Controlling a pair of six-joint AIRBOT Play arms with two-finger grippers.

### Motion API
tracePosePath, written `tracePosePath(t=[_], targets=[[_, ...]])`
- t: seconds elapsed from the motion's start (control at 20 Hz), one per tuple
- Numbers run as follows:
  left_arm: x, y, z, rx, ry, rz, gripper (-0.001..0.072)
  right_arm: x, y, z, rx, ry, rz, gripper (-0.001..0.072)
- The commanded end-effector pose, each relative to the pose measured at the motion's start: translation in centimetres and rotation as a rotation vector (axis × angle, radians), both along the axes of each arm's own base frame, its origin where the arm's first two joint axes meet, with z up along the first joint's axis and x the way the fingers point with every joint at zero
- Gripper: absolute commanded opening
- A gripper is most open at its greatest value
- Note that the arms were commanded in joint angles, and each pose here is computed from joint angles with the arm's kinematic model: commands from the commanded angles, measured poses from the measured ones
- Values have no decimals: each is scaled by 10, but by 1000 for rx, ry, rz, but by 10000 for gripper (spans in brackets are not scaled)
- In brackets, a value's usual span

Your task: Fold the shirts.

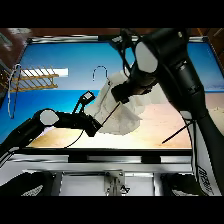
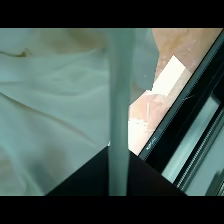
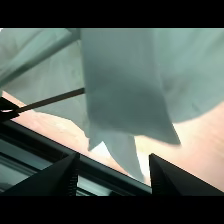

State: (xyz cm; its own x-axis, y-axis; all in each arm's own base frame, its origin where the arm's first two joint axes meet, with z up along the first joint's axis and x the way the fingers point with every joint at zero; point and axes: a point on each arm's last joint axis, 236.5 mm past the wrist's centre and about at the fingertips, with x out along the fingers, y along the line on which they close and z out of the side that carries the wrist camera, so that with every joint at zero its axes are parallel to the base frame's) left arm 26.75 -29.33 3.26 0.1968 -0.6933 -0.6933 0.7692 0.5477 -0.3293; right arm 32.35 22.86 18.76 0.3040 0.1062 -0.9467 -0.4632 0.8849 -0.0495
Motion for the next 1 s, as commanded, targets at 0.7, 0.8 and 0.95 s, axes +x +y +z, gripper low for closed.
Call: tracePosePath(t=[0.7,0.8,0.95], targets=[[-18,67,3,292,-69,-196,55,82,-116,-5,-143,-197,890,549],[-18,67,3,292,-69,-197,55,93,-115,-12,-197,-206,916,550],[-17,70,2,305,-75,-198,55,95,-108,-23,-168,-188,948,551]])
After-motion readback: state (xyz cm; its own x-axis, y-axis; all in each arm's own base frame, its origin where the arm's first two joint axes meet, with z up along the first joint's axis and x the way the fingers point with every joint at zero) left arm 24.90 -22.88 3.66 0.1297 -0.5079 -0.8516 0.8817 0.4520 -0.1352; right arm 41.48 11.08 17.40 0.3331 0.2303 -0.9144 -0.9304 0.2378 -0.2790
